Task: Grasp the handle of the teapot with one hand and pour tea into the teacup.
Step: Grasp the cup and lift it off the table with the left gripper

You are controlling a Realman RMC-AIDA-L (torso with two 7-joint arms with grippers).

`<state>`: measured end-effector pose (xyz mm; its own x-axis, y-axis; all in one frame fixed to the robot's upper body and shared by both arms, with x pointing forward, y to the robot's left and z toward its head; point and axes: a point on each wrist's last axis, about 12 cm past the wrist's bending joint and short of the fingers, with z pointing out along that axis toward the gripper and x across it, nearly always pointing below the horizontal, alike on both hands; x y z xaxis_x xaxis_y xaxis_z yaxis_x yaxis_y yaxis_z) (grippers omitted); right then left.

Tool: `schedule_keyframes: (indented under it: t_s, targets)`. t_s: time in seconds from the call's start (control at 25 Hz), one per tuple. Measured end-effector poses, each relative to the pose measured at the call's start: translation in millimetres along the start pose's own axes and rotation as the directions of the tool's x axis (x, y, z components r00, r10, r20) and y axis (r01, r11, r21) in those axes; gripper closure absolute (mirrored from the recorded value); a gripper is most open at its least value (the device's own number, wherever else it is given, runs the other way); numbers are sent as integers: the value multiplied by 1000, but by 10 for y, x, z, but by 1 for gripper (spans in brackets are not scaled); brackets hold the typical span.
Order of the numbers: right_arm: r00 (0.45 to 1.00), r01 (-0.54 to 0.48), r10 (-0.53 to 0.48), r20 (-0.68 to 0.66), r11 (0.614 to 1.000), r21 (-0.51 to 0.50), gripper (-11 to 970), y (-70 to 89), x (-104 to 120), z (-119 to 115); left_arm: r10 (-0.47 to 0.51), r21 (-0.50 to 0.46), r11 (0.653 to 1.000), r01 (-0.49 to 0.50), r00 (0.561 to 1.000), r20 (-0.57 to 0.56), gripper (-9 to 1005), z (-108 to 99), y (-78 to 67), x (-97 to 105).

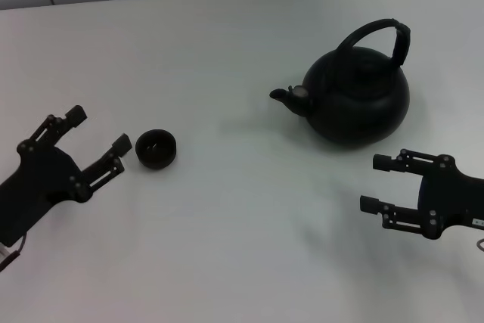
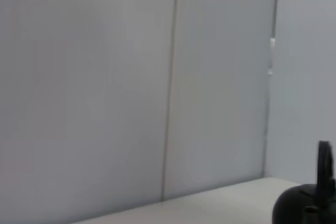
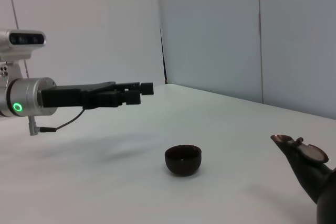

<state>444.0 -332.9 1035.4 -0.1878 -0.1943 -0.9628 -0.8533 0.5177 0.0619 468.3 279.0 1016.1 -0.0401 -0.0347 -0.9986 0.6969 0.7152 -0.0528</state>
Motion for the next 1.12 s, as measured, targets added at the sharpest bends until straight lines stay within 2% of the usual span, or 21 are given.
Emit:
schedule_keyframes:
  t_s: [0.32,0.56,0.8,1.12]
  targets:
    - [1000,6,-6,-6,1000,8,259,-19,-4,-5,11,3,1000,-11,1000,-25,134,-8,-4,30]
    - [1000,9,-8,-4,1000,9,259,-27,-13,4,52,4,999,-52,989,-136,134,-3,-23,172]
    - [1000,12,-12,-3,1000,7,259,-38,-24,14,86,37,996,-80,976,-201,135,37,-61,254]
    - [1000,12,-12,-3,1000,9,259,-40,-23,13,95,48,995,-86,972,-215,135,116,-56,258]
